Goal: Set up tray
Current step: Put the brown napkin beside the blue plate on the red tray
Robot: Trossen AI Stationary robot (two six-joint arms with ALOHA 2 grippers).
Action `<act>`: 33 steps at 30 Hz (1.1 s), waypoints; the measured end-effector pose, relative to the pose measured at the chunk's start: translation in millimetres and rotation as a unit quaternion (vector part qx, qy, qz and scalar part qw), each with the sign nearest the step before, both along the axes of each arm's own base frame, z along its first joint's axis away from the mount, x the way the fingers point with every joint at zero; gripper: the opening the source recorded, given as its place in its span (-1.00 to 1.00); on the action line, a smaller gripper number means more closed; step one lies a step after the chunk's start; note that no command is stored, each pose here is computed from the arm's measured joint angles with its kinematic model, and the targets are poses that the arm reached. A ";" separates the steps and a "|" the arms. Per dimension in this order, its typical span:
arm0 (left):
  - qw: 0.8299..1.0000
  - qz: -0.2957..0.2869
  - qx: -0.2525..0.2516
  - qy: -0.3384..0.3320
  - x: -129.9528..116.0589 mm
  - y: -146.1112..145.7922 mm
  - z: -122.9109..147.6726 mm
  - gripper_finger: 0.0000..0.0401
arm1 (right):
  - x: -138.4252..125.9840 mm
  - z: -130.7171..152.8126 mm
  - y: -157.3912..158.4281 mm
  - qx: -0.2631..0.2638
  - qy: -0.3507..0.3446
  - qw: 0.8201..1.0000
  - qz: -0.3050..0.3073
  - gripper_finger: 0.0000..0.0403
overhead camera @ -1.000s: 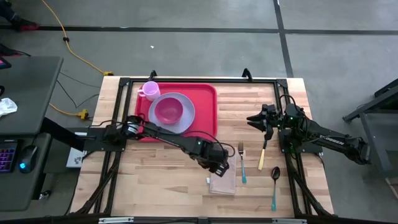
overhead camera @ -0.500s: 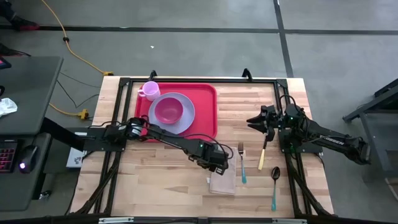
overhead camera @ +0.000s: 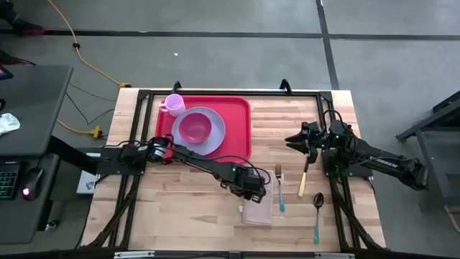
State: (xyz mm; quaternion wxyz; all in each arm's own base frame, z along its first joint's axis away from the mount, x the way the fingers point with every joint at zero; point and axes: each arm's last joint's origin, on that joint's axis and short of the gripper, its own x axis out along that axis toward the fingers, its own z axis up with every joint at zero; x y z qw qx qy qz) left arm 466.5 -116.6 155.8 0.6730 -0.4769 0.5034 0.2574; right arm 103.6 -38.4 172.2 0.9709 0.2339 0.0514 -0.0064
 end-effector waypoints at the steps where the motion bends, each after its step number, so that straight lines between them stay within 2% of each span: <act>1: 1.000 0.000 0.000 0.002 -0.3 0.0 0.0 -0.28 | -0.1 0.0 0.1 0.000 0.000 1.000 0.000 -0.43; 16: 1.000 -0.005 -0.016 0.008 4.8 -1.3 -17.8 -0.31 | 0.0 0.1 0.0 0.000 0.000 1.000 0.000 -0.43; 25: 1.000 -0.005 0.001 -0.004 6.2 -1.6 -17.9 -0.65 | 0.0 0.1 0.0 0.000 0.000 1.000 0.000 -0.43; 33: 0.997 -0.026 0.040 -0.053 13.0 -2.0 -15.4 -0.94 | 0.0 0.1 0.0 0.009 0.000 1.000 -0.001 -0.43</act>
